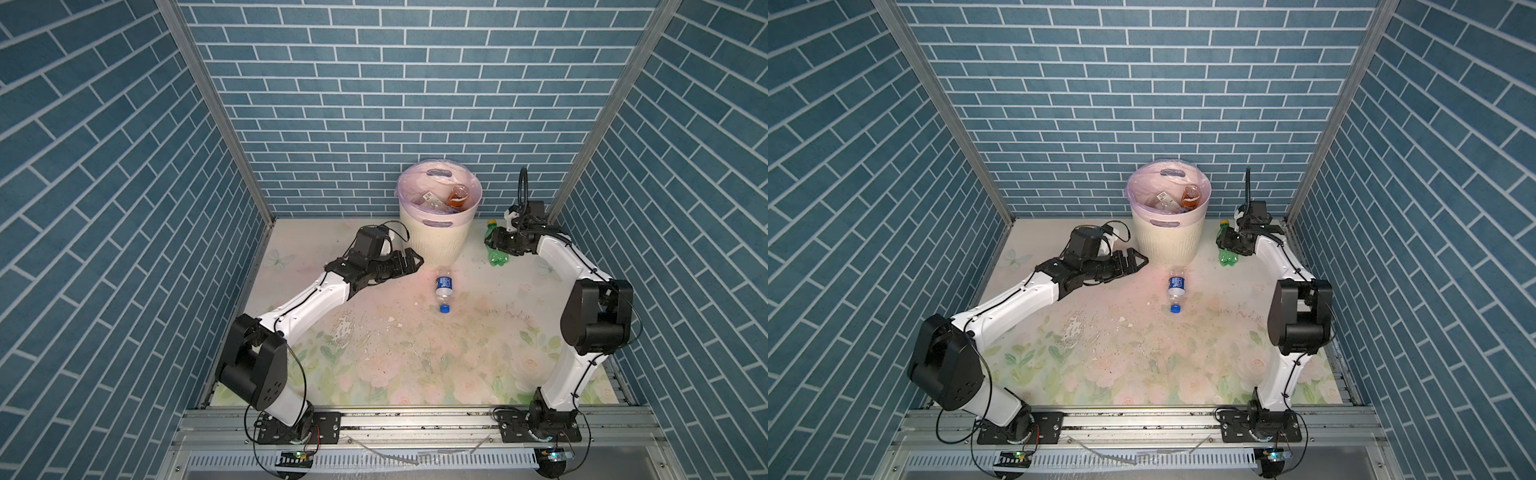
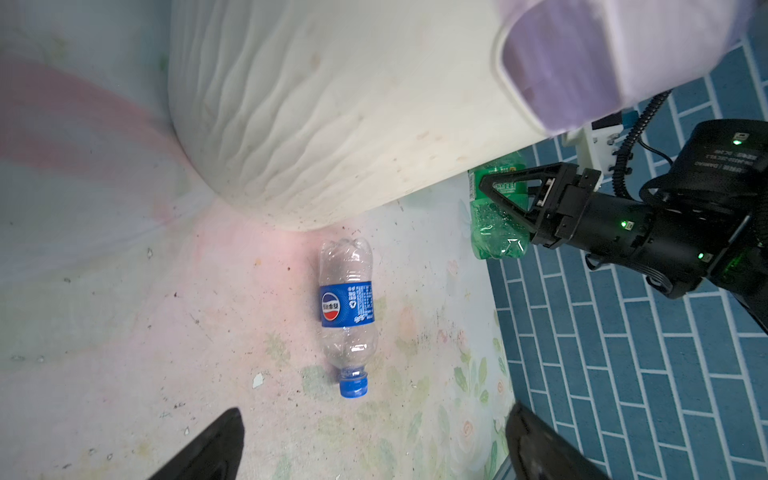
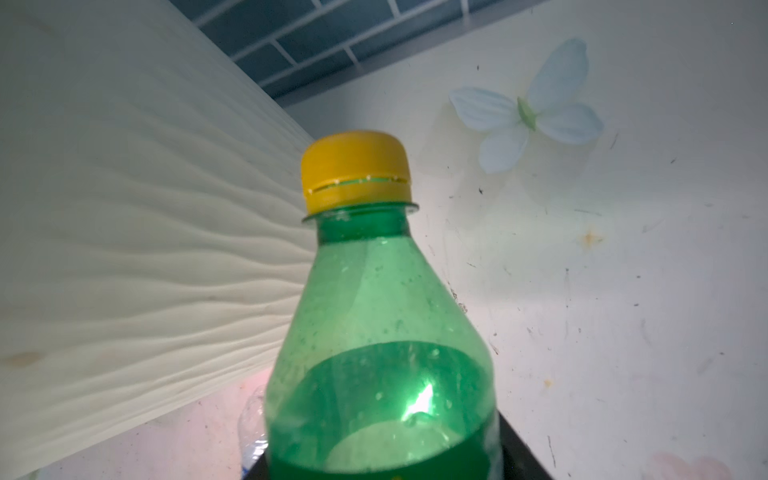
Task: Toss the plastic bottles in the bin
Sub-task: 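Lift the Sprite bottle and carry it over the bin with the right gripper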
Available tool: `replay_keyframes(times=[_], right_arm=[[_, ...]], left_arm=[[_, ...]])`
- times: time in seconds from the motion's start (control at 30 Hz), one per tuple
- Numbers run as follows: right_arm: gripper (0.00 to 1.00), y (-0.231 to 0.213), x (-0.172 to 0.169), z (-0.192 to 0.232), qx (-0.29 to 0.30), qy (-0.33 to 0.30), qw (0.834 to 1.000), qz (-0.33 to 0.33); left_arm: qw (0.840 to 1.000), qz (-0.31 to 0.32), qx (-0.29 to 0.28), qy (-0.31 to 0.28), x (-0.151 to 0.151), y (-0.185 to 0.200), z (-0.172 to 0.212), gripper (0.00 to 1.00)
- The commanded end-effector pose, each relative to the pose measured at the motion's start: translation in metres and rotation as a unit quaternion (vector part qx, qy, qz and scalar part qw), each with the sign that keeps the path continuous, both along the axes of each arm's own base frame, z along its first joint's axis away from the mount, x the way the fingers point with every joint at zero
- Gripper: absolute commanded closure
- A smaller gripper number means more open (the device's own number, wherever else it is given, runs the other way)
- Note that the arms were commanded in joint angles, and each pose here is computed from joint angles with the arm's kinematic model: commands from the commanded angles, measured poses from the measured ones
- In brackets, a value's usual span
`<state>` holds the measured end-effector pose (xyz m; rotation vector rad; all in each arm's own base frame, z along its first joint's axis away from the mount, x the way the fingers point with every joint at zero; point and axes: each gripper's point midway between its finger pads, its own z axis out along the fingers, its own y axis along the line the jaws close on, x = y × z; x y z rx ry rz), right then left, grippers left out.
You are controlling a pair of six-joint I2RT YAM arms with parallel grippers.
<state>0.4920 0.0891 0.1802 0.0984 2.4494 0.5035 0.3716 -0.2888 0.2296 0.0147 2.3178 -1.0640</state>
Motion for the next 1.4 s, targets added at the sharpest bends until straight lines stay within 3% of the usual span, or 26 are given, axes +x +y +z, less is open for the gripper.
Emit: replay_keyframes(times=[0.0,0.33,0.4,0.57,0.73,0.83,0.97,1.03,1.1,1.2,1.37], right_arm=[[0.55,0.006,0.002,0.069,0.012,-0.068,0.998,0.002],[0.56,0.002,-0.002,0.229,-0.006,-0.253,0.967,-0.004],[0.56,-0.001,-0.008,0.266,-0.006,-0.296,0.955,-0.010],[0.56,-0.014,-0.039,0.364,0.003,-0.425,0.904,-0.043],[0.55,-0.032,-0.058,0.419,0.007,-0.494,0.865,-0.091],[0.55,-0.028,-0.039,0.414,0.023,-0.485,0.870,-0.092],[0.55,0.025,0.008,0.361,0.082,-0.418,0.904,-0.044],[0.45,0.070,0.027,0.322,0.085,-0.373,0.924,-0.001],[0.27,0.102,0.044,0.284,0.082,-0.318,0.944,0.026],[0.06,0.131,0.052,0.269,0.110,-0.288,0.949,0.068],[0.01,0.129,0.043,0.283,0.096,-0.302,0.946,0.065]], left_arm=[[0.998,-0.015,0.010,-0.063,0.005,-0.001,0.040,0.01],[0.976,-0.074,0.040,-0.199,0.011,-0.027,0.114,0.01],[0.970,-0.084,0.047,-0.225,0.011,-0.033,0.129,0.01],[0.951,-0.105,0.055,-0.285,0.006,-0.047,0.166,0.01],[0.943,-0.092,0.058,-0.314,0.007,-0.044,0.185,0.01],[0.942,-0.087,0.059,-0.319,0.007,-0.042,0.184,0.01],[0.945,-0.078,0.070,-0.311,0.008,-0.038,0.175,0.01],[0.946,-0.072,0.075,-0.308,0.009,-0.035,0.172,0.01],[0.946,-0.068,0.081,-0.307,0.009,-0.032,0.170,0.01],[0.947,-0.064,0.091,-0.301,0.009,-0.029,0.164,0.01],[0.950,-0.056,0.095,-0.293,0.008,-0.025,0.155,0.01]])
